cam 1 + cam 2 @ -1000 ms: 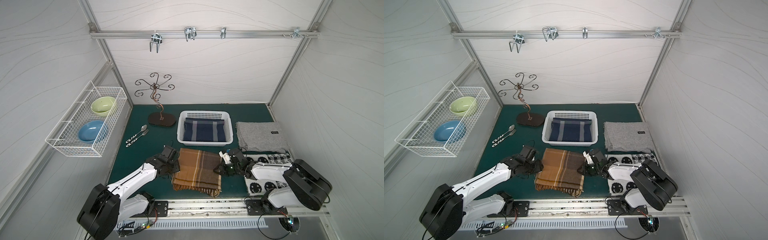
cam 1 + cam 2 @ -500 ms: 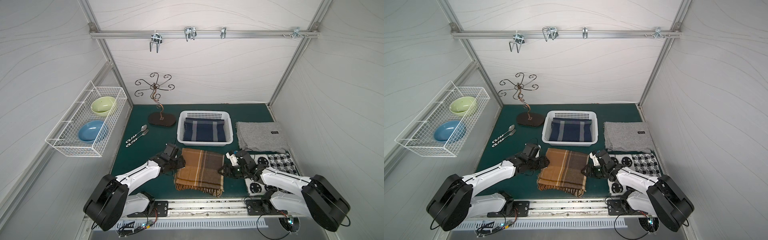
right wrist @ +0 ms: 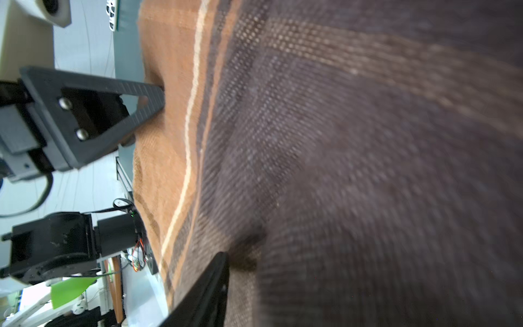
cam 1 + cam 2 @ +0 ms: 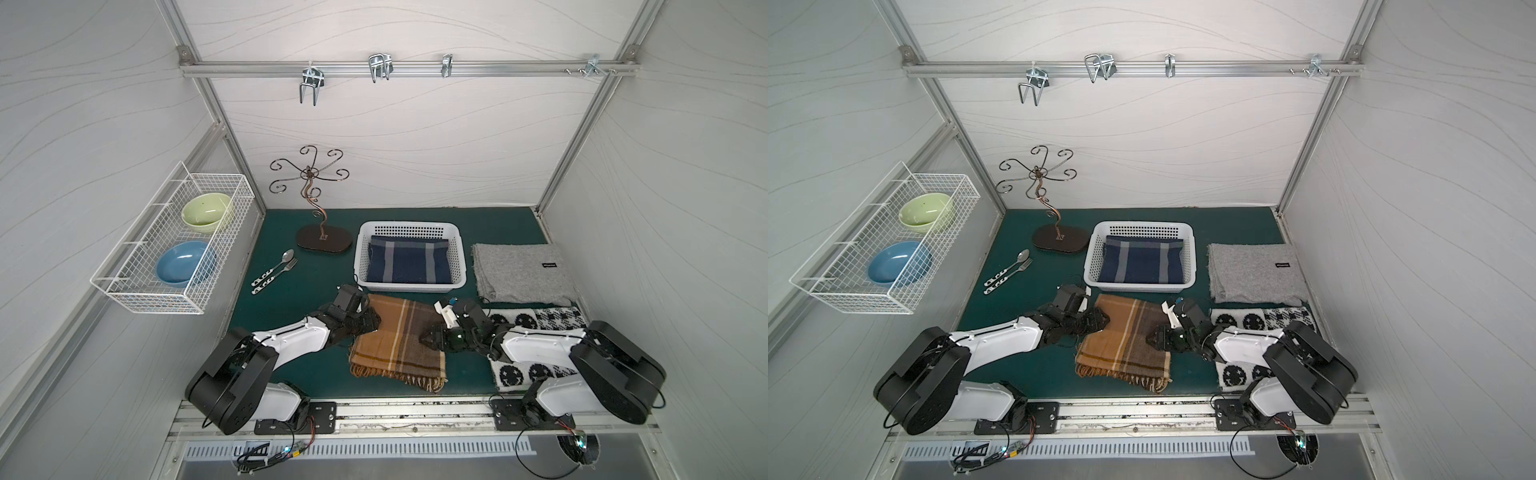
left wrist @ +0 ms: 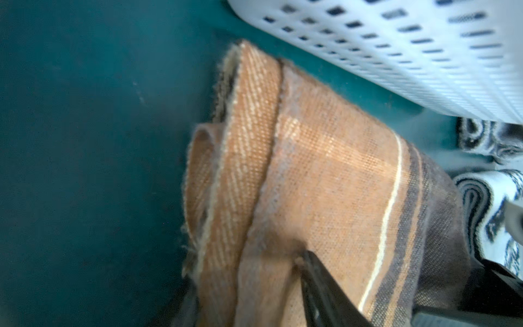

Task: Put the folded scarf in the basket
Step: Pick up the scarf at the center of the board, then place the scarf in the basket, then move the scarf to the center of the board.

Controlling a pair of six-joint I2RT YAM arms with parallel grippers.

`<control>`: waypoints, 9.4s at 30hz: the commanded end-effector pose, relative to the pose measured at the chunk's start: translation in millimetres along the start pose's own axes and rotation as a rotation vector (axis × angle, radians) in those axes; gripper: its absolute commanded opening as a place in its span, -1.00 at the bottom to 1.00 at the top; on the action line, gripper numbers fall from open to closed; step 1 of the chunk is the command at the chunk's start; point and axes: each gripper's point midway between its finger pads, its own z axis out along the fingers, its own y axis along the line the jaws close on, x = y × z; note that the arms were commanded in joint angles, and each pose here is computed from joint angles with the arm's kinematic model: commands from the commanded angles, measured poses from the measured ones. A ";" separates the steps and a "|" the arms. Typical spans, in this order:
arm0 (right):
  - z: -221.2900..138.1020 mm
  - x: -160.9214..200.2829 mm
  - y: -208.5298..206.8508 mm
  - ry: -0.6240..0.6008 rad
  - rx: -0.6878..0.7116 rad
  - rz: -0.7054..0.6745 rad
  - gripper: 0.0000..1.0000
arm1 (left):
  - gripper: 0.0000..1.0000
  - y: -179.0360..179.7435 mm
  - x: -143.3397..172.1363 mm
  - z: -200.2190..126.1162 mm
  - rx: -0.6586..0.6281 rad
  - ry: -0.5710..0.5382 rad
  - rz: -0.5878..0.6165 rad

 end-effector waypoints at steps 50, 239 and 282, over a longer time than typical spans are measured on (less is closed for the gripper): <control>-212.7 -285.5 131.1 -0.303 -0.150 -0.196 -1.00 | -1.00 -238.2 -266.0 -158.0 0.220 -0.354 0.184; 27.1 -5.9 33.9 0.222 0.463 -0.073 -0.04 | -0.25 -17.0 39.7 -67.1 0.044 -0.004 0.014; -134.1 -10.7 -10.6 -0.155 0.296 -0.022 0.19 | -0.04 -91.8 103.6 37.3 0.144 0.073 0.003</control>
